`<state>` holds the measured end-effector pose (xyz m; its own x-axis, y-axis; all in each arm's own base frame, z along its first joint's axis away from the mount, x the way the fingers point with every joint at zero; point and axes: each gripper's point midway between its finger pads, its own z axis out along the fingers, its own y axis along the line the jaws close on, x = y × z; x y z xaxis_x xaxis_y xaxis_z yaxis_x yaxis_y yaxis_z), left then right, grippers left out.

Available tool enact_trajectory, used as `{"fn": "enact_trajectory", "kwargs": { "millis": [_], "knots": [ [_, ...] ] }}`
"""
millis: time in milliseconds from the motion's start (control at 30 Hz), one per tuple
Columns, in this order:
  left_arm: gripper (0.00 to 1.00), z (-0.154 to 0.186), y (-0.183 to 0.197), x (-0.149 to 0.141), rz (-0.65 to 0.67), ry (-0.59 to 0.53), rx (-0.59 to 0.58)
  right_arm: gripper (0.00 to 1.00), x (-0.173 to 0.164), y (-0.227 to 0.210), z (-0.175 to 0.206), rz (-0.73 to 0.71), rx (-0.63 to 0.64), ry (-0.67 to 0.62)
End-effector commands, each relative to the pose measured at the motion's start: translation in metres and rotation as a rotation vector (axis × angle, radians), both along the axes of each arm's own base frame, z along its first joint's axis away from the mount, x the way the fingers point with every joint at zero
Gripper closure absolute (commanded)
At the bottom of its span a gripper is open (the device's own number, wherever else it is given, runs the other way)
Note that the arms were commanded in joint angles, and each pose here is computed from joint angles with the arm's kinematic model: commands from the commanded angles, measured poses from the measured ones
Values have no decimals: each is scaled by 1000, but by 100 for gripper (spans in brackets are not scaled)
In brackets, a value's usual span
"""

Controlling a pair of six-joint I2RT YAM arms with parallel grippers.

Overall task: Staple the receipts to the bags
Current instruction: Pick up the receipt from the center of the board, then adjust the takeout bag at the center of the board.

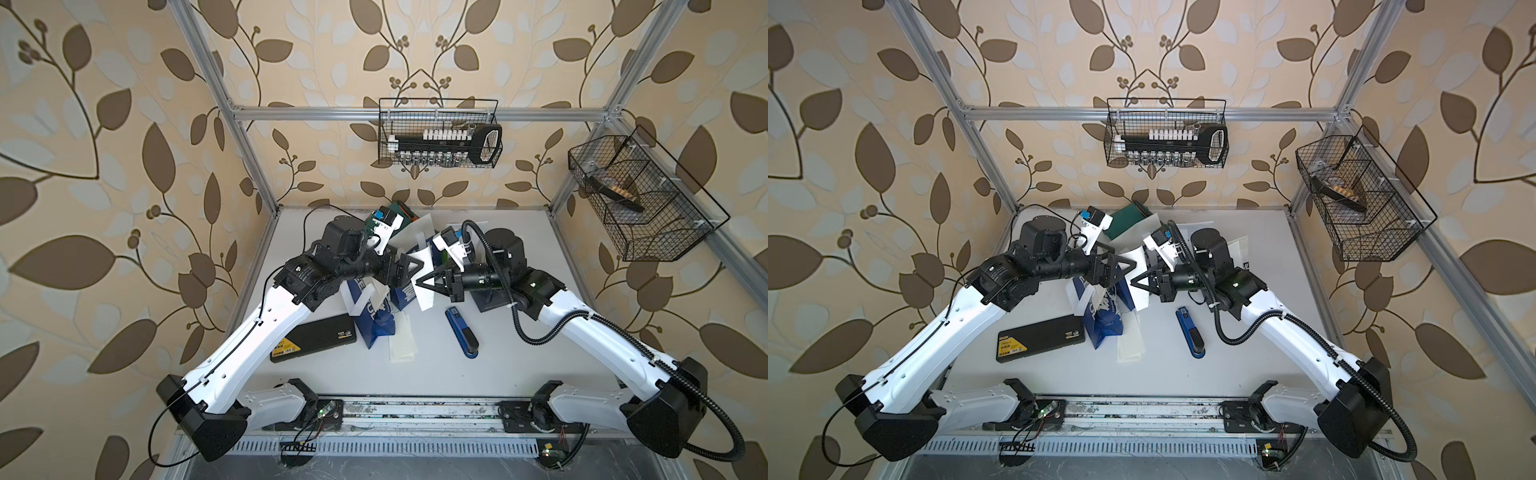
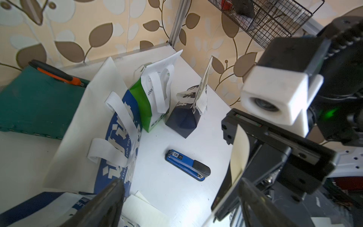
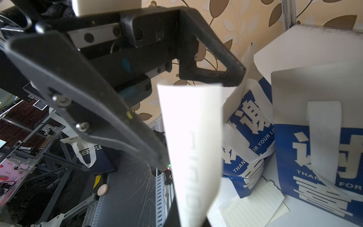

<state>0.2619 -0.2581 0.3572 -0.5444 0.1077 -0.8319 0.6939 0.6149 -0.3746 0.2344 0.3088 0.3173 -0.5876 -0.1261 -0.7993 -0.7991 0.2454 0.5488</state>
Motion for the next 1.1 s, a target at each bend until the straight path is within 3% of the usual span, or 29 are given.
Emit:
{"fn": "enact_trajectory", "kwargs": {
  "millis": [0, 233, 333, 400, 467, 533, 633, 733, 833, 1000, 1067],
  "knots": [
    [26, 32, -7, -3, -60, -89, -93, 100, 3, 5, 19, 14, 49, -10],
    [77, 26, -10, -11, -101, -46, -86, 100, 16, 7, 15, -33, 37, 7],
    [100, 20, -2, -6, -43, -42, -57, 99, 22, 8, 15, -59, 32, 8],
    [100, 25, 12, 2, 51, -84, -32, 93, 26, 7, 19, -76, 31, -6],
    [100, 40, 33, 8, 155, -154, -29, 78, 31, 6, 20, -111, 19, -23],
    [100, 63, 57, 9, 253, -239, -34, 55, 39, 2, 18, -172, -5, -42],
    [100, 86, 111, 21, 527, -329, 24, 39, 37, 4, 16, -189, -35, -79],
    [100, 103, 165, 25, 786, -394, 106, 37, 18, 26, -2, -114, -148, -146],
    [100, 117, 191, 22, 899, -453, 141, 37, 1, 53, -22, -42, -215, -149],
    [100, 122, 197, 19, 872, -502, 214, 38, -2, 77, -42, -24, -266, -156],
    [100, 112, 193, 20, 811, -477, 260, 45, 8, 79, -50, -54, -306, -156]
  ]
}}
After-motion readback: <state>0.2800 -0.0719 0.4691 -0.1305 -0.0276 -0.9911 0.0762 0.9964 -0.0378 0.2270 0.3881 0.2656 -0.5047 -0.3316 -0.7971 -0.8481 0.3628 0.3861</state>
